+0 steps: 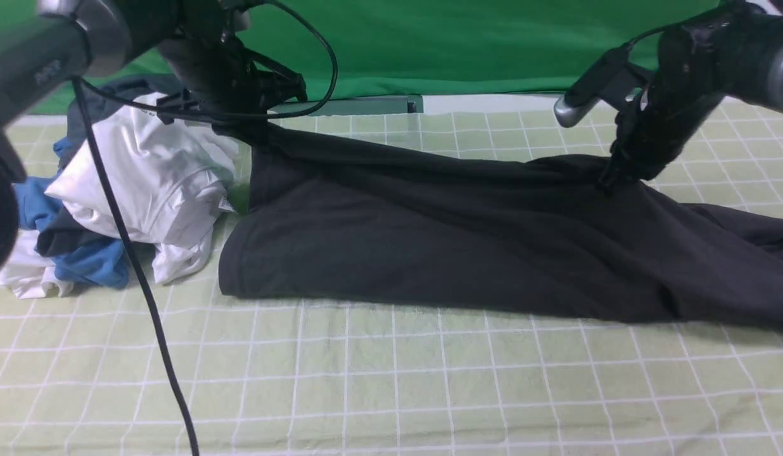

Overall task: Fold a long-sleeved shirt over a green coffee tablecloth.
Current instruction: 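Fold the black garment in half by bringing its near edge over to the far edge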

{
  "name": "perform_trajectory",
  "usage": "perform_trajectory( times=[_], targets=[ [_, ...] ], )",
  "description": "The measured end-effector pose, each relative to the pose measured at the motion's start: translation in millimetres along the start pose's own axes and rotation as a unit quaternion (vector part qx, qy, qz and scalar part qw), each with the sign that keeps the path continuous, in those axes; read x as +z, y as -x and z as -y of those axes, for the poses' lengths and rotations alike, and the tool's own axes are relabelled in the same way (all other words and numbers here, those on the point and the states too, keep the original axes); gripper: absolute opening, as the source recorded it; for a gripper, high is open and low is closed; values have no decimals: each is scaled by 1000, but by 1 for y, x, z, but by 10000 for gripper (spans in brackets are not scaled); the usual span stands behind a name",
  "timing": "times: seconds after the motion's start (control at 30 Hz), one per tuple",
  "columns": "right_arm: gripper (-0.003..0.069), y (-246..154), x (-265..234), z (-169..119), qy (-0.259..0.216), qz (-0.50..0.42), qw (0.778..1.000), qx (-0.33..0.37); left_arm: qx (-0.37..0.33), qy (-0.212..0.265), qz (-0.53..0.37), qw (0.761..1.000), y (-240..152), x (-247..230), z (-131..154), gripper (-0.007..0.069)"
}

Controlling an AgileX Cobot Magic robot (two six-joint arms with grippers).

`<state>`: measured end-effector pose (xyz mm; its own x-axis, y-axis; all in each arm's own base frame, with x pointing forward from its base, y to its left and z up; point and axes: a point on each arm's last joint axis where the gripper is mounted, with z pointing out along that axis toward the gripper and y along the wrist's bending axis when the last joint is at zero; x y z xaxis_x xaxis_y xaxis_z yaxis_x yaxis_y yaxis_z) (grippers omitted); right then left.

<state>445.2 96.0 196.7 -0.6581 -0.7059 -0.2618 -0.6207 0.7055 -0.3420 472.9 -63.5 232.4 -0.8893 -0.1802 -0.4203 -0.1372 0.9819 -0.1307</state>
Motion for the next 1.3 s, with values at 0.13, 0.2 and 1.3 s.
perform_trajectory(
  times=[0.13, 0.2, 1.3],
  targets=[
    [21, 7, 11, 2, -6, 15, 1000, 0, -3, 4, -6, 1000, 0, 14, -4, 20],
    [21, 7, 17, 2, -7, 19, 1000, 0, -3, 3, -5, 1000, 0, 19, -4, 31],
    [5, -7, -110, 22, -18, 33, 993, 110, 167, -149, -50, 973, -44, 20, 143, 3]
  ],
)
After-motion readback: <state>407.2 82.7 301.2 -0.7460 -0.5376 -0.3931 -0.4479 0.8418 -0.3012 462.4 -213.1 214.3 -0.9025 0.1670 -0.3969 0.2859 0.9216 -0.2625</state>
